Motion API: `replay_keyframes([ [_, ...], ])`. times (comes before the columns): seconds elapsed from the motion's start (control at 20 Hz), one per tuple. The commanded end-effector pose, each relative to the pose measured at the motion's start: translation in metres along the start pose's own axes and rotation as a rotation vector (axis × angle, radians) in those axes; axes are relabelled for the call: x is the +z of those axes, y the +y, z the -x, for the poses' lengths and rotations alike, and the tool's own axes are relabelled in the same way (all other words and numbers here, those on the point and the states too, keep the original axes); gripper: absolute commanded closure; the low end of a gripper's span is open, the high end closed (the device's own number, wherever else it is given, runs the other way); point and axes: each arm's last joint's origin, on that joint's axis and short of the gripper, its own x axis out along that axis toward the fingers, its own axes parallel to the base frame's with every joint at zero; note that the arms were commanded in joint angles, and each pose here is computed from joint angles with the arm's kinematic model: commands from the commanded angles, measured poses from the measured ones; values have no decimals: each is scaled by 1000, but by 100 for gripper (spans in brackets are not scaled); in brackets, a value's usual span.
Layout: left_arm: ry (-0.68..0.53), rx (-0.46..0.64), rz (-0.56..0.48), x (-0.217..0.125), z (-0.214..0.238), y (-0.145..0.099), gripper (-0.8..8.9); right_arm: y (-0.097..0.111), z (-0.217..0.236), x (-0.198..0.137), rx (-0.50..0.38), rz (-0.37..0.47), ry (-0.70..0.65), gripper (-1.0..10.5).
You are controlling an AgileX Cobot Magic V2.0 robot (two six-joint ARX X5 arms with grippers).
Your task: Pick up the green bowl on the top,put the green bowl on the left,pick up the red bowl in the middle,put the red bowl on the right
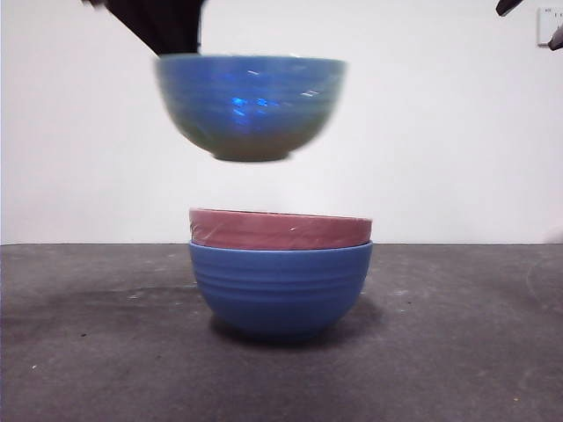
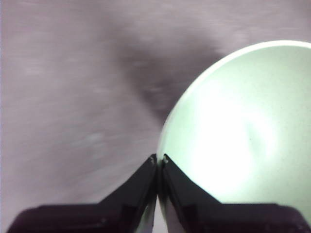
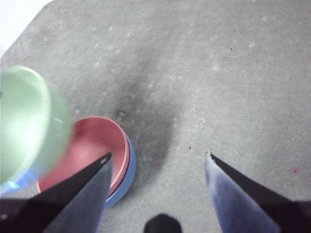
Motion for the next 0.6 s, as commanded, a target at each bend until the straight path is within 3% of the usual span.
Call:
replay_keyframes([
  [0.05, -4, 100, 7, -9, 23, 15, 823, 1, 0, 1, 1, 0, -6, 632],
  [0.35, 35, 223, 154, -47, 57, 59, 823, 1, 0, 1, 1, 0, -6, 632],
  [0.6, 100, 273, 259, -88, 9, 79, 823, 1, 0, 1, 1, -1, -4, 633],
])
